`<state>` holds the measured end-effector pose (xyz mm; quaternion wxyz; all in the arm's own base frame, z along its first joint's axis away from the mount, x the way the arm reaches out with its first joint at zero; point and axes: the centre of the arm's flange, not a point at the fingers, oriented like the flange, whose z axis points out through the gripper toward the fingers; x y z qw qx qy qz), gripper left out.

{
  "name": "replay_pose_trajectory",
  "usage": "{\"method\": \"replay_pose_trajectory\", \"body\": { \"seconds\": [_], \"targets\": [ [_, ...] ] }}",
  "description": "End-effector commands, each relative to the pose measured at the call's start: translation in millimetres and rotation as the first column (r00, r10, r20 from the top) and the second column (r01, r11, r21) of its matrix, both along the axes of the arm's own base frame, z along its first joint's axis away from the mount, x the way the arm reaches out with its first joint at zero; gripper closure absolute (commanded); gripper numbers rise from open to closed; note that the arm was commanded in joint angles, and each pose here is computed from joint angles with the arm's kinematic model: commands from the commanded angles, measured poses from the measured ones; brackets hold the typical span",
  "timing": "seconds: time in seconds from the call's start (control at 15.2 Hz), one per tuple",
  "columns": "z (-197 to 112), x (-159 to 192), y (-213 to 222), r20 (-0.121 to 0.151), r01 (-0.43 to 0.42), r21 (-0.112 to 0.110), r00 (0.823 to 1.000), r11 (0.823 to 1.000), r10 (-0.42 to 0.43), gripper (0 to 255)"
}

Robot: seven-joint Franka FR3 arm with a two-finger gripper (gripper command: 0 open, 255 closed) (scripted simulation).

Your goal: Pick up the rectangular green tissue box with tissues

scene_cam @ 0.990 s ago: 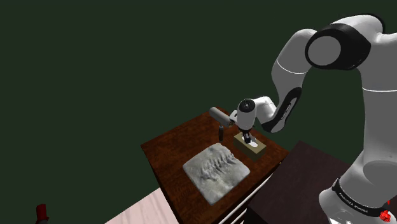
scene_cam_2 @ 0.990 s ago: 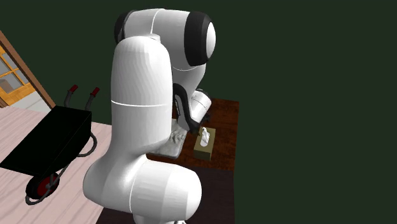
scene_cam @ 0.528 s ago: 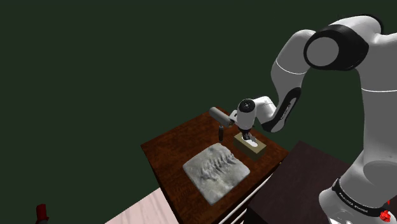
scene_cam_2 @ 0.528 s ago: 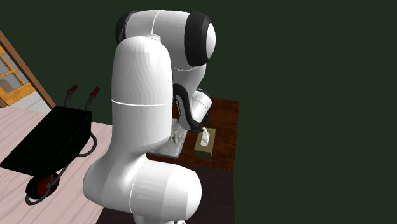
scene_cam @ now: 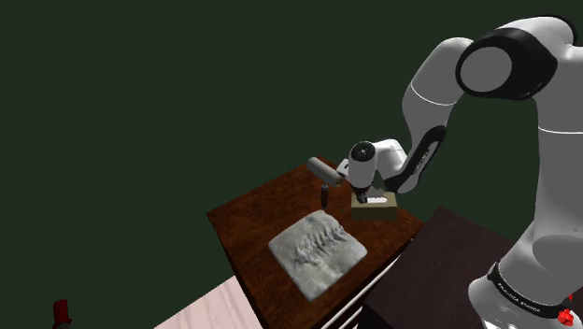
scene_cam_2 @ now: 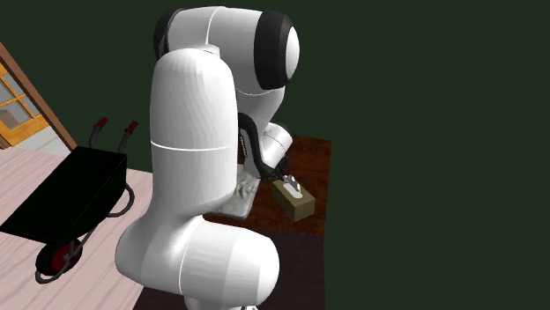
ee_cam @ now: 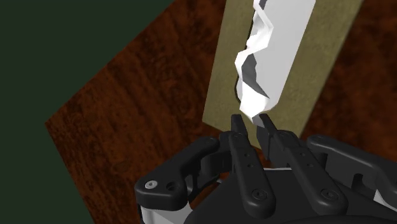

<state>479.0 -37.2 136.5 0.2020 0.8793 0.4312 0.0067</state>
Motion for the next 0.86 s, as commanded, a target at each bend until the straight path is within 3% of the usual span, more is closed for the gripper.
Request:
{"method": "replay_pose_trajectory", "body": {
  "seconds": [0.0, 0.79],
  "targets": [
    [9, -1, 0, -0.001, 0.0, 0.0, 1.0, 1.0, 0.0, 255],
    [63, -1, 0, -0.001, 0.0, 0.0, 1.0, 1.0, 0.0, 255]
  ]
}}
